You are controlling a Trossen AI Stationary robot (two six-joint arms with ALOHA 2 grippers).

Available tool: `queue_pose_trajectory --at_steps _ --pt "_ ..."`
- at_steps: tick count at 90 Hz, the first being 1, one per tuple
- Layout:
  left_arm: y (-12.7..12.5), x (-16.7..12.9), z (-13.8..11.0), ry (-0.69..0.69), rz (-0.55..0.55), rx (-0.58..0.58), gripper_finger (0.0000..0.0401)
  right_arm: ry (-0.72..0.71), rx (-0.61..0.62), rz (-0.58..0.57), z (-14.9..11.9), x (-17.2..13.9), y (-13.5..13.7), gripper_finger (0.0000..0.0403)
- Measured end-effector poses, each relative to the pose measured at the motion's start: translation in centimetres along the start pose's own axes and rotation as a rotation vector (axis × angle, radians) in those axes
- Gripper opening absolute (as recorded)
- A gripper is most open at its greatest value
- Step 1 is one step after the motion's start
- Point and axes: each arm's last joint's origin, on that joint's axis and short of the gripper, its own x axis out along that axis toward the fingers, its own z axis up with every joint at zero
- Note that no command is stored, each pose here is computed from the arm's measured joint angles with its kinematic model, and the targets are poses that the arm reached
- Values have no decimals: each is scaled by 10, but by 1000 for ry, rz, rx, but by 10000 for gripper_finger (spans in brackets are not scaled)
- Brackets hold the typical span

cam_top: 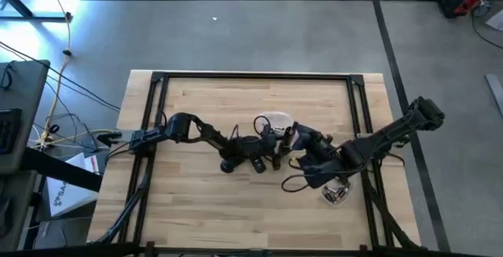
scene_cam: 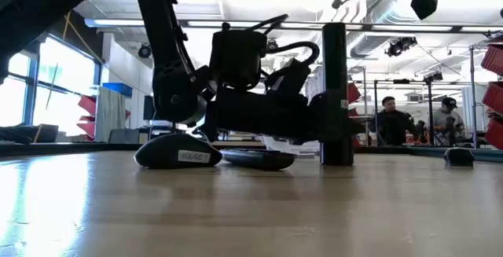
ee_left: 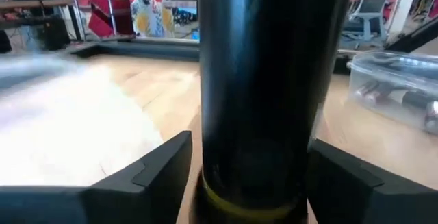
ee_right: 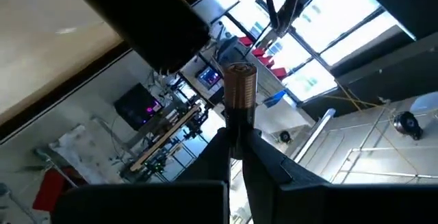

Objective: Insert battery
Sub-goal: Insert the black battery into the flashlight

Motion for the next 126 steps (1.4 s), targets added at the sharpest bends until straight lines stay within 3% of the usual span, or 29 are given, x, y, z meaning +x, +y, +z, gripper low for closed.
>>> queue_pose_trajectory --at_steps 41,78,100,126 --pt "1 -2 22 111 45 67 234 -14 107 -23 2 -3 -4 0" --pt "-7 -17 43 122 7 79 234 -20 166 -21 2 -3 -4 0" --pt "-9 -22 54 197 33 151 234 -37 193 -23 3 -3 -6 0" --pt "-6 -34 69 355 36 144 234 -60 216 -13 4 -3 -6 0"
